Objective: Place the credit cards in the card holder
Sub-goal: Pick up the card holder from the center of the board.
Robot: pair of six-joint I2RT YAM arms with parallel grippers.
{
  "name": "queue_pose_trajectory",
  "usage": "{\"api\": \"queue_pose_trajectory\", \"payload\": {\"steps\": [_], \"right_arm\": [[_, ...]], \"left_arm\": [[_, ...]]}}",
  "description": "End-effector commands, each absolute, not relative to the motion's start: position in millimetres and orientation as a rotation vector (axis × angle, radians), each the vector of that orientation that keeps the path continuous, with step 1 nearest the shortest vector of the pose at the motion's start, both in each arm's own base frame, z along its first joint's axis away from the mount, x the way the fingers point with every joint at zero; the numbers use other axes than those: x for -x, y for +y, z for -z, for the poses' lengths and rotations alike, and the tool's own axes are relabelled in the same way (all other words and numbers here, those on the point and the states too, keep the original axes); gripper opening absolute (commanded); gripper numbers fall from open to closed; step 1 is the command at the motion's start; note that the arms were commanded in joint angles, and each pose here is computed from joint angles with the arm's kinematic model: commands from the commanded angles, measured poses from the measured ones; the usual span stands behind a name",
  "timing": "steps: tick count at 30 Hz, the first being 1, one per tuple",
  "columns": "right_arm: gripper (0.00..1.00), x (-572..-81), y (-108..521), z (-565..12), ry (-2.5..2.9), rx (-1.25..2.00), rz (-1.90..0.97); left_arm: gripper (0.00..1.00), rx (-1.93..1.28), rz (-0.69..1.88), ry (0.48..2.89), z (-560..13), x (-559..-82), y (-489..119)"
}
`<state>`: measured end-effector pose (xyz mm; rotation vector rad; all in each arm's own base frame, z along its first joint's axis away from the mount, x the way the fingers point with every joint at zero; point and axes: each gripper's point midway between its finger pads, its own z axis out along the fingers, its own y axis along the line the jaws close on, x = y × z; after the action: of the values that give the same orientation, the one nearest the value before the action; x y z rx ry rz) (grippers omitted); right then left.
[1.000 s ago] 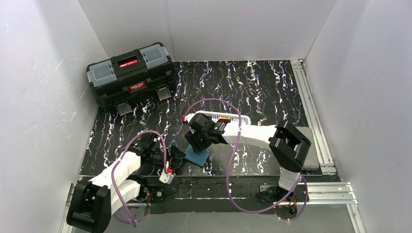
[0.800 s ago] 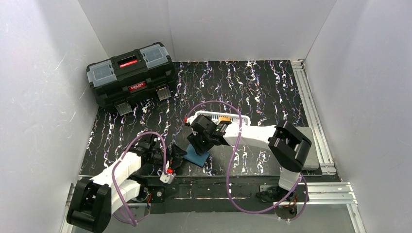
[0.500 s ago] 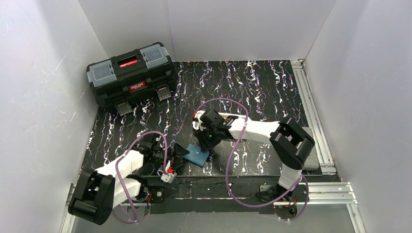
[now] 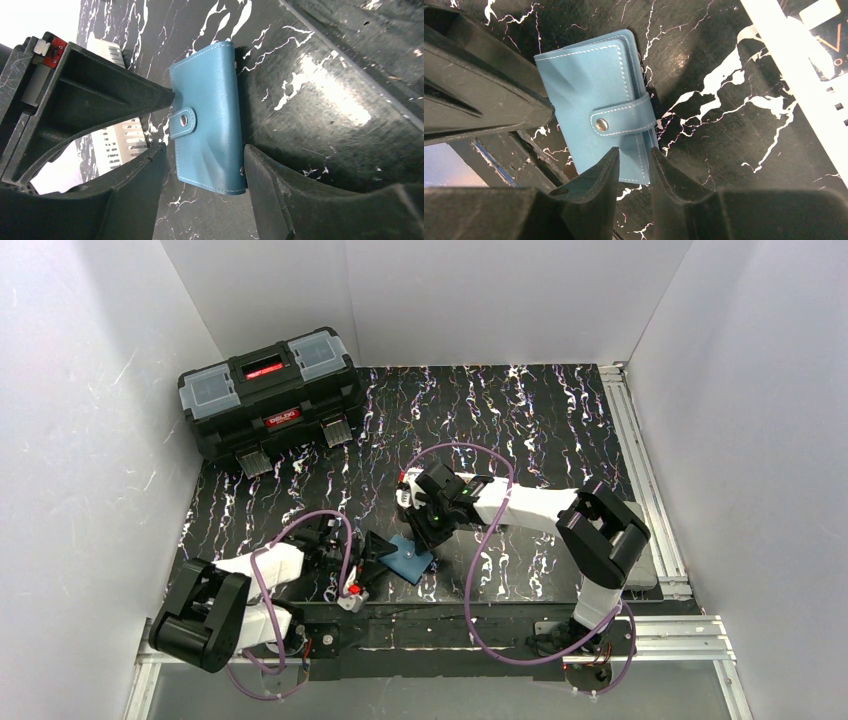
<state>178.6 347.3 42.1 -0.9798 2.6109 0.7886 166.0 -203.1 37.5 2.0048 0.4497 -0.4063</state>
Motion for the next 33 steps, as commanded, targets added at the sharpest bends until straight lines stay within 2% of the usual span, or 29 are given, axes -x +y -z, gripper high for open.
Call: {"api": "queue_pose_trajectory", "payload": {"steps": [1,7,24,26,28,30,33], "right_arm": [[0.33,-175,352,-47,2.611,0.987,-0.827],[0.31,-172,356,-41,2.635,1.022,-0.814],[0.30,-174,373,-42,2.603,1.077,-0.832],[0.30,-172,371,-43,2.606,1.079,-0.830],[0.32,-173,370,-47,2.589,1.075,-0.837],[0.39,-174,369,-52,2.570,1.068,-0.836],[0.48,-178,368,-63,2.533,1.049,-0.840]], "left_arm": [[0.55,-2.025,0.332,0.343,-30,-166,-205],[0.45,-1.950,0.259,0.349,-42,-182,-214],[0.45,-1.916,0.267,0.331,-49,-182,-232],[0.36,-1.920,0.260,0.327,-48,-182,-232],[0.21,-1.924,0.245,0.333,-48,-183,-231],[0.10,-1.923,0.234,0.348,-52,-185,-229],[0.01,-1.928,0.222,0.361,-58,-186,-227]]}}
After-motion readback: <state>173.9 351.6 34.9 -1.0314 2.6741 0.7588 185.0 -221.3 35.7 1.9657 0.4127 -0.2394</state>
